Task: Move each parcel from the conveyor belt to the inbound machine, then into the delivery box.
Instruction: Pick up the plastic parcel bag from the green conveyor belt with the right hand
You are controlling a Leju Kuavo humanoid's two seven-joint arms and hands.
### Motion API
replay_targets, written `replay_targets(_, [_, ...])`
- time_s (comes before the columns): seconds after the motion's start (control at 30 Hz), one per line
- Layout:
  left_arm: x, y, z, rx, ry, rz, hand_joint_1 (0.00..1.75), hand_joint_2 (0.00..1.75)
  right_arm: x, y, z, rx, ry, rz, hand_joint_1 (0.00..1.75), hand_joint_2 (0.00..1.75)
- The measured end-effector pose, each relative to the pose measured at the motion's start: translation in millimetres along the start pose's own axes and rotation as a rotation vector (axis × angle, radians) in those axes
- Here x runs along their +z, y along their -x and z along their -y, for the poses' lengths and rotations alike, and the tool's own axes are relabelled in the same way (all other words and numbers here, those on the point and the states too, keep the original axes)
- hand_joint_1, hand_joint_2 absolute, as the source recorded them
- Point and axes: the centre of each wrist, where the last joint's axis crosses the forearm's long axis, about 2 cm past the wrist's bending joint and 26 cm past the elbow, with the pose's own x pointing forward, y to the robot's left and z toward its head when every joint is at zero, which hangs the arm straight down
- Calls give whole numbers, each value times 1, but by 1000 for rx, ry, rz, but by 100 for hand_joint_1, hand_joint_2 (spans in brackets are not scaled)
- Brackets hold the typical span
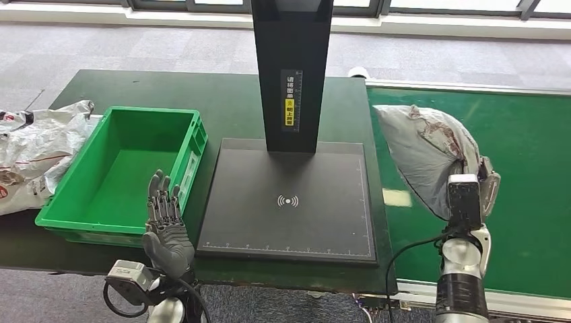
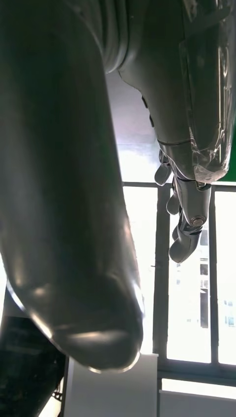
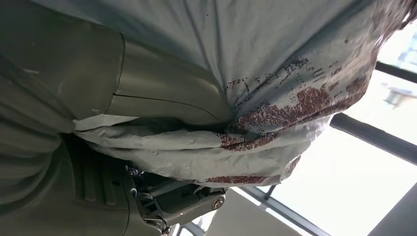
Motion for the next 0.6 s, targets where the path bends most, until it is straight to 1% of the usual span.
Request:
replay_targets(0.07, [0,0,0,12,8,1,0,0,10,-17,-6,-37,1,71,175,175])
replay_targets(0.17, [-2,0,1,25,21,4,0,0,22,-45,-22,-72,-30,166,175,175])
replay_targets(0.23, [-4,0,2,34,32,7,0,0,23,-62,-36,-76,-61,209,175,175])
replay_targets(0.33, [-10,3,5,43,49,2,0,0,16,-80,-62,-101,-123,231,175,175])
replay_targets(0.47, [-16,10,9,61,58,-16,0,0,9,-88,-109,-165,-241,212,175,175])
replay_targets(0.53, [-17,11,10,67,59,-21,0,0,13,-89,-126,-181,-283,199,175,175])
replay_targets(0.6, [-18,13,11,71,58,-25,0,0,17,-89,-137,-189,-317,186,175,175])
